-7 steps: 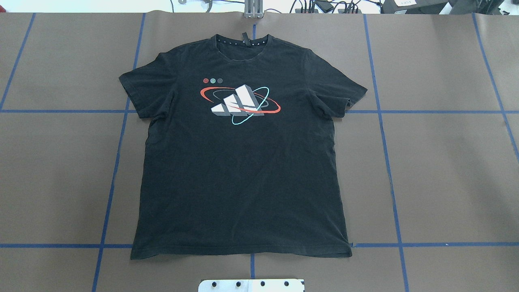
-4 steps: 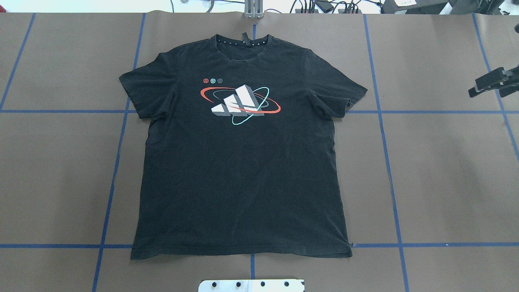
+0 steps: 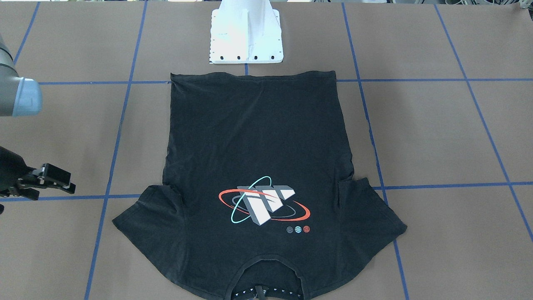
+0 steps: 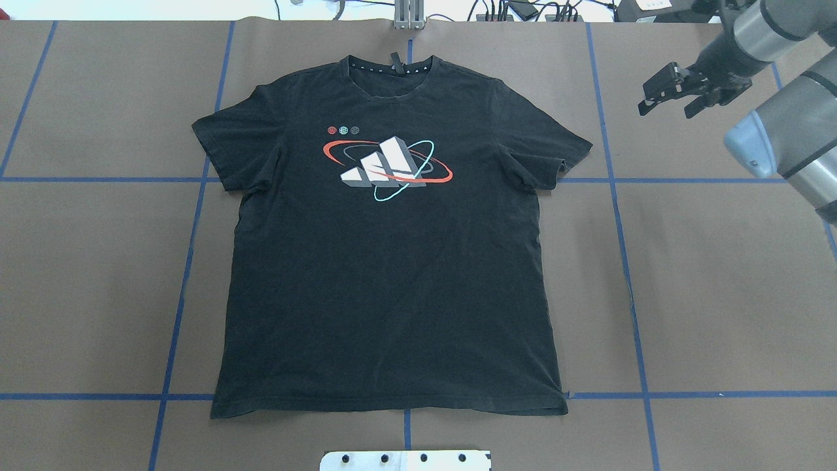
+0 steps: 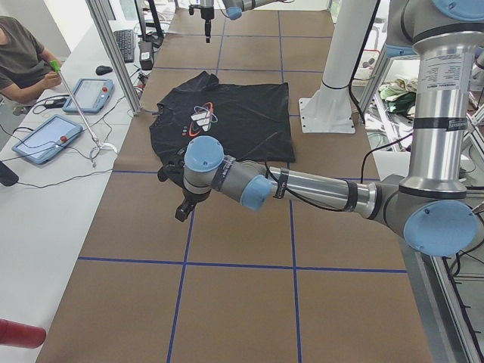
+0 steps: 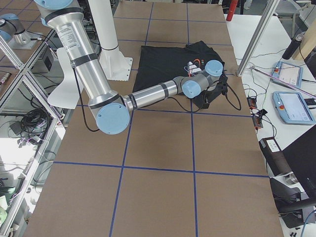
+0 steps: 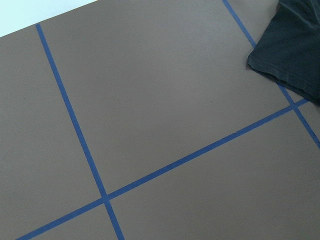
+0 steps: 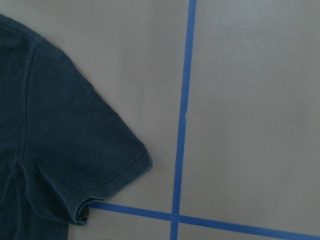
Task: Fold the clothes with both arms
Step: 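Move the right gripper toward the shirt shoulder farthest from the robot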
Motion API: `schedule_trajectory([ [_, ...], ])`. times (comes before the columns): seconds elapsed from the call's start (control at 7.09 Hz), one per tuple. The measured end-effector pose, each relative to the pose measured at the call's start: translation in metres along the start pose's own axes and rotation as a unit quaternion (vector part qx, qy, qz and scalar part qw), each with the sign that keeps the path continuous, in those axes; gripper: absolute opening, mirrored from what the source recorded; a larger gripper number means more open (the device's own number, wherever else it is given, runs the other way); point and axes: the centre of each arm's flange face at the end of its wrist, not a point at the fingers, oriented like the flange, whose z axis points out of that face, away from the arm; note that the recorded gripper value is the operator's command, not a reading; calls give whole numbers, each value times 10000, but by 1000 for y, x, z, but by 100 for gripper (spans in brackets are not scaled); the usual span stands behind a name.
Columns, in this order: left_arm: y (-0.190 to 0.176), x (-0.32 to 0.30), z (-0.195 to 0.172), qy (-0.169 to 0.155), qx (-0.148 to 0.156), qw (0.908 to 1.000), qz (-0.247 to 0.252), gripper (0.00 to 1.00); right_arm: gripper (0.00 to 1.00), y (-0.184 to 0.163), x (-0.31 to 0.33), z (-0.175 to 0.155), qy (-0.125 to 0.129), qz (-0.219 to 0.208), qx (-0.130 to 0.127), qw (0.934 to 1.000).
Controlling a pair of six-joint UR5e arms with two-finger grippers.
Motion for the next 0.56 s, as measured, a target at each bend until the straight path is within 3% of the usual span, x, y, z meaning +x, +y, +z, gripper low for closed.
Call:
schedule_trajectory([
  [0.28, 2, -8, 7, 2, 48, 10000, 51, 100, 88, -27, -26, 40, 80, 5, -244, 9997],
  [0.56, 4, -10, 9, 2, 57, 10000, 59, 100, 86, -41, -20, 77, 72, -64, -289, 9995],
])
